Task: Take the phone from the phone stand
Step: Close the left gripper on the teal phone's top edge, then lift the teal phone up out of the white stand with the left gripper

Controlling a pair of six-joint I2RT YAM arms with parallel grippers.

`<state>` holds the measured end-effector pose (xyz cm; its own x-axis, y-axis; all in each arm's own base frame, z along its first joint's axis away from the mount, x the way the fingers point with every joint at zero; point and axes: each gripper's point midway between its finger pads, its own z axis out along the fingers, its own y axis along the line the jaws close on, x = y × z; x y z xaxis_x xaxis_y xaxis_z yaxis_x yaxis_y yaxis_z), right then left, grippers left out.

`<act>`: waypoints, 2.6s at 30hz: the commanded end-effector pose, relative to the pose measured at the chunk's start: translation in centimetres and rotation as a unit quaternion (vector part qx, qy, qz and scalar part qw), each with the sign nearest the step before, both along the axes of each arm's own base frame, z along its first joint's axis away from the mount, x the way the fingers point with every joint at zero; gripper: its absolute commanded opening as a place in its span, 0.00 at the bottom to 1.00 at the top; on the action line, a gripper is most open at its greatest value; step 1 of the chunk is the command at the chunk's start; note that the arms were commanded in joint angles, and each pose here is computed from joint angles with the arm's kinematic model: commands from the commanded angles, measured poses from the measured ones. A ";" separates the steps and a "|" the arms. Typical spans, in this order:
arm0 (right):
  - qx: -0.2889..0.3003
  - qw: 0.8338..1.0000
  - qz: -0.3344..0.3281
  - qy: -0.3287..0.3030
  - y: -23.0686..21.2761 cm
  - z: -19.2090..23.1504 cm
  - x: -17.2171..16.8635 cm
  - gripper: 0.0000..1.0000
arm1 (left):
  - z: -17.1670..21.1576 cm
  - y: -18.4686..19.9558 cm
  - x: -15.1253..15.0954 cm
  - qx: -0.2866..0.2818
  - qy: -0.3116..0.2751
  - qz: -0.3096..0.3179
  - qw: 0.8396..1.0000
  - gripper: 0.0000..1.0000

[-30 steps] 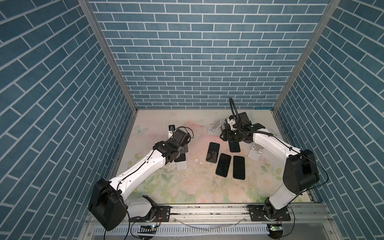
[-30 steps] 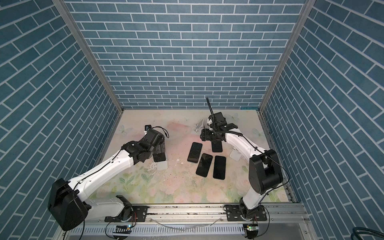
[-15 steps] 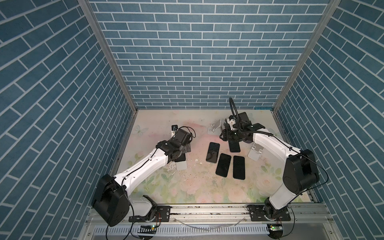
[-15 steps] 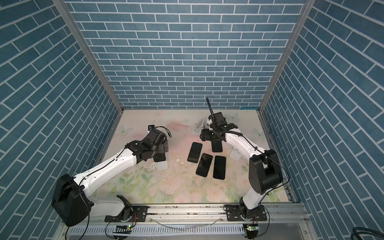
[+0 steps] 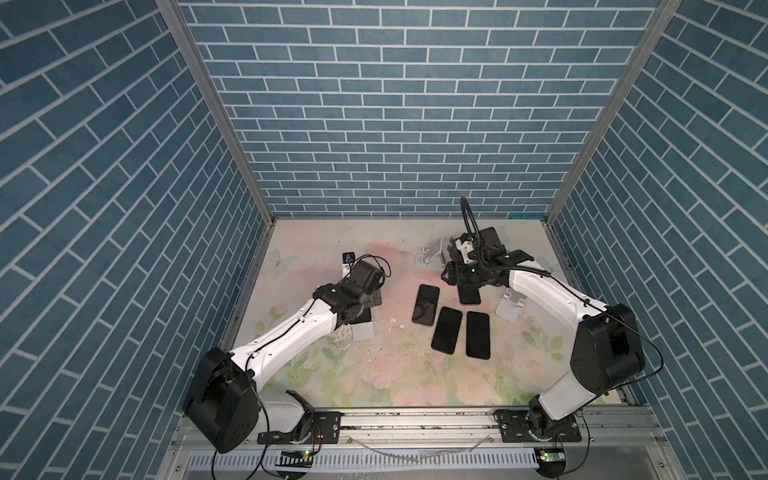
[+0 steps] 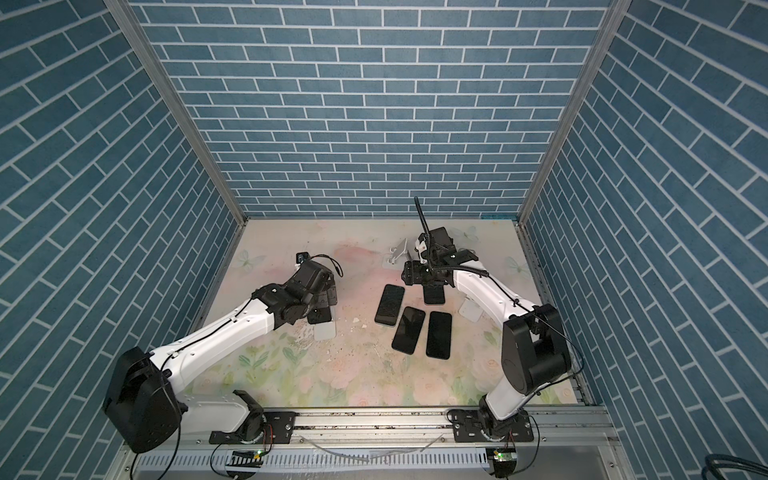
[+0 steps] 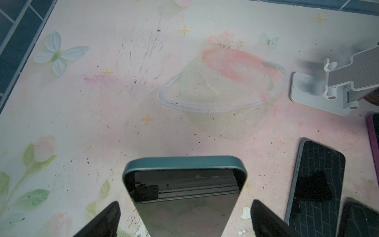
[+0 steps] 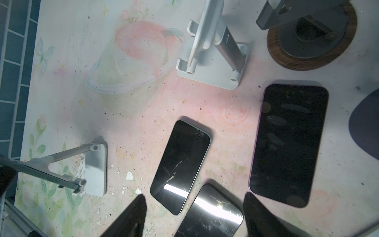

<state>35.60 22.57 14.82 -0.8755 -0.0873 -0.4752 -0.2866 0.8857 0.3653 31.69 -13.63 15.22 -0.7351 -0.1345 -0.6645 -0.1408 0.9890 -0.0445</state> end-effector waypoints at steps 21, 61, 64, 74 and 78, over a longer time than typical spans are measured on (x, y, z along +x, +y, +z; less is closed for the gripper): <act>0.007 1.000 0.006 0.002 0.1 -0.9 -0.7 0.76 | -1.1 0.6 -0.3 0.018 0.005 0.008 1.000 1.00; 0.012 1.000 0.007 0.006 0.4 -1.0 -0.5 0.75 | -0.7 0.8 0.0 0.021 -0.045 -0.016 0.999 0.54; 0.015 1.000 0.008 0.005 0.5 -0.9 -0.5 0.76 | 0.2 0.8 -0.1 0.015 -0.053 -0.018 0.998 0.54; 0.017 1.000 0.011 0.002 0.6 -0.7 -0.5 0.76 | 2.3 0.5 -0.4 0.005 -0.064 -0.030 0.998 0.54; 0.016 1.000 0.013 0.000 0.6 -0.6 -0.5 0.76 | 3.5 0.2 -0.4 -0.004 -0.076 -0.036 0.996 0.54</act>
